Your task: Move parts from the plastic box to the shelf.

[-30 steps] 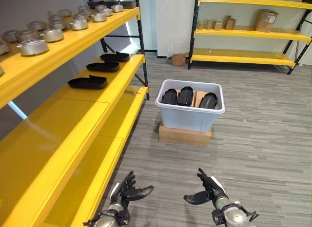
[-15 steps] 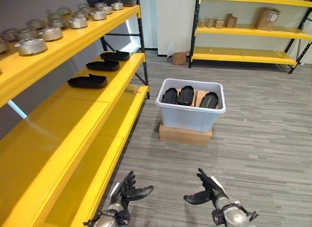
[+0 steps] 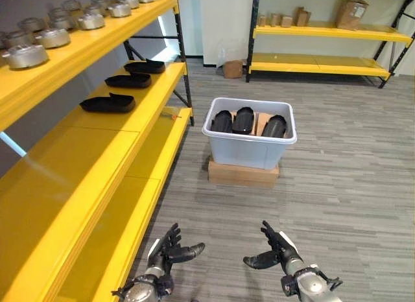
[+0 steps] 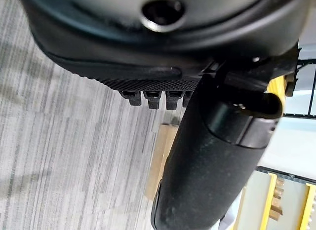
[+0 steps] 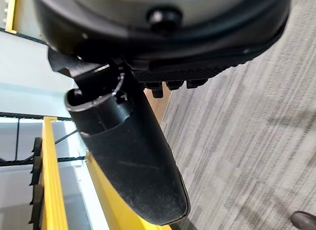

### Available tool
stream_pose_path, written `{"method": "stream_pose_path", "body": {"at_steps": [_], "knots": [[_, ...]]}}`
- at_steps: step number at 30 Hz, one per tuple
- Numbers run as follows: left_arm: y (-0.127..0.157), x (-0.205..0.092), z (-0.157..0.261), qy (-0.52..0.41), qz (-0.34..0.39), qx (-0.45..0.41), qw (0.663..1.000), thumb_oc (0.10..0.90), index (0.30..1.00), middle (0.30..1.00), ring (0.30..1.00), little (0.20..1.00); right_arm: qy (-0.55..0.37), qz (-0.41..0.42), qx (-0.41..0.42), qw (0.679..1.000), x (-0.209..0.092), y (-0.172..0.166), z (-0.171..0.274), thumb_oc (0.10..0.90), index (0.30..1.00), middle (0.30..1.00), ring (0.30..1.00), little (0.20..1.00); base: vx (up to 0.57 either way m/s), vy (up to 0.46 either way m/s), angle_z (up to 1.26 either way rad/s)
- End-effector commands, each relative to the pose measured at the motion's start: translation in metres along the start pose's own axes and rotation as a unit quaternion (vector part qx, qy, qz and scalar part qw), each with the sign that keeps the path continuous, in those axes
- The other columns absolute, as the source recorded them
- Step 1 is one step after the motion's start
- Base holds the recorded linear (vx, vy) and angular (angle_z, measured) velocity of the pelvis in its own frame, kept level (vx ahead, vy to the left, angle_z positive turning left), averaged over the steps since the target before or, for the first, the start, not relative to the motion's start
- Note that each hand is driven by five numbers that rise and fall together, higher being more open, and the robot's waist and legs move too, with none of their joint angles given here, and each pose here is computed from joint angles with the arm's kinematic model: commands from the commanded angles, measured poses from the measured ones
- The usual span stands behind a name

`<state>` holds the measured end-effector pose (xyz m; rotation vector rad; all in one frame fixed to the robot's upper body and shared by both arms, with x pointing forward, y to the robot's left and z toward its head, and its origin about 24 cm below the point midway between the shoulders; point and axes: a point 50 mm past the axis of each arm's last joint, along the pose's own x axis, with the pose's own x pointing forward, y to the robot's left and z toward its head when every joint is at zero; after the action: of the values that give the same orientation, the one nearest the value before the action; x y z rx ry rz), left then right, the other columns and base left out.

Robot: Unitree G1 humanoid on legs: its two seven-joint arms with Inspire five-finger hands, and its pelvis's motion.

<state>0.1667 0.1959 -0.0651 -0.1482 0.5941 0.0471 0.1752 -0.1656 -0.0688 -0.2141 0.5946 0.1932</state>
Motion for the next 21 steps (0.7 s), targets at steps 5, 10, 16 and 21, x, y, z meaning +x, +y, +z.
{"method": "stream_pose_path", "body": {"at_steps": [5, 10, 16, 21], "knots": [[-0.014, 0.014, 0.056, -0.119, -0.045, 0.036, 0.991, 0.9, 1.0, 1.0, 1.0, 1.0, -0.128, -0.013, 0.024, 0.991, 0.01, -0.005, 0.055, 0.9, 1.0, 1.0, 1.0, 1.0, 0.03, 0.044, -0.09], [-0.021, 0.019, 0.06, -0.129, -0.051, 0.025, 0.99, 0.9, 1.0, 1.0, 1.0, 1.0, -0.14, -0.026, 0.019, 0.99, 0.015, -0.01, 0.064, 0.9, 1.0, 1.0, 1.0, 1.0, 0.19, -0.044, -0.36], [-0.032, 0.023, 0.061, -0.132, -0.058, 0.011, 0.99, 0.9, 1.0, 1.0, 1.0, 1.0, -0.146, -0.033, 0.021, 0.988, 0.014, -0.015, 0.067, 0.9, 1.0, 1.0, 1.0, 1.0, 0.25, -0.103, 0.41], [-0.037, 0.024, 0.066, -0.139, -0.071, 0.014, 0.988, 0.9, 1.0, 1.0, 1.0, 1.0, -0.152, -0.044, 0.015, 0.987, 0.012, -0.026, 0.069, 0.9, 1.0, 1.0, 1.0, 1.0, 0.28, -0.172, 0.32]]}}
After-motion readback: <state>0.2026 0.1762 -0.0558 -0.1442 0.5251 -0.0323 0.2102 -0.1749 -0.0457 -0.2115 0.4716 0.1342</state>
